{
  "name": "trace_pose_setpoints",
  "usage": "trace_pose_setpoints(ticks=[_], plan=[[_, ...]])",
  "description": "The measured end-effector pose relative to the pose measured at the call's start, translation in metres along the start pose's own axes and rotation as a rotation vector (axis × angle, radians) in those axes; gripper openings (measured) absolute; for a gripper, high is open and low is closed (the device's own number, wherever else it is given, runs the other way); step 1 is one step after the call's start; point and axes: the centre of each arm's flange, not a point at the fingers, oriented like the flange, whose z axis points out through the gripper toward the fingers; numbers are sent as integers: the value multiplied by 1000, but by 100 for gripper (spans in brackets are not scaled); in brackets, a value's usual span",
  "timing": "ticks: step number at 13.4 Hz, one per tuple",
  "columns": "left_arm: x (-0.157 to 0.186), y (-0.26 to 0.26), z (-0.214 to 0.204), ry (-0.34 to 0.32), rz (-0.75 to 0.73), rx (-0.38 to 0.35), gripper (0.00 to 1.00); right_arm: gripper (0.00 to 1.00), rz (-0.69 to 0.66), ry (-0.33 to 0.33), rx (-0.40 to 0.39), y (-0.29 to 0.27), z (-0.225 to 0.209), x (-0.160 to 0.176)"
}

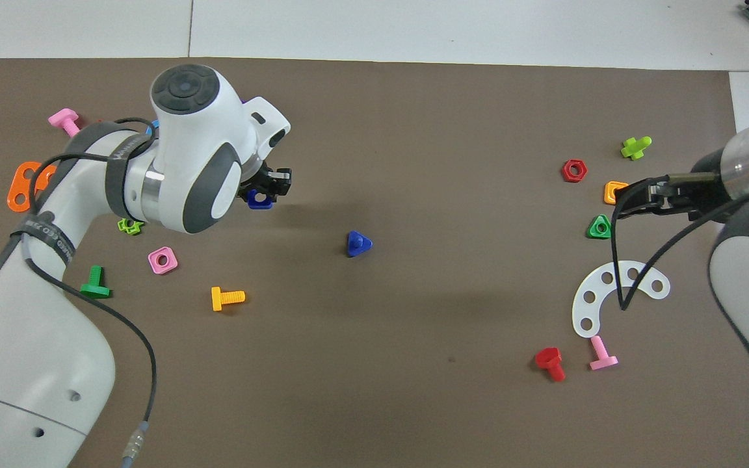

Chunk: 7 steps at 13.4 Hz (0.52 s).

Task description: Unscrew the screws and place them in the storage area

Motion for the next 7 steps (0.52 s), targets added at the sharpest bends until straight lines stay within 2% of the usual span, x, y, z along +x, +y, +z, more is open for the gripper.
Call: trace_pose_setpoints(ticks=[3, 5, 6, 7], plan=[[-2, -80, 38, -88, 55, -1, 46, 100, -10, 22, 6, -63, 38, -8], [-11, -91, 50, -109, 63, -2, 46, 100, -9, 44, 14, -106, 63, -15], [-15, -88, 53, -103, 69, -3, 52, 100, -5, 50, 19, -129, 78, -17], [-17, -85, 54, -100, 75, -5, 65, 99, 6, 57, 25, -153, 93, -19]])
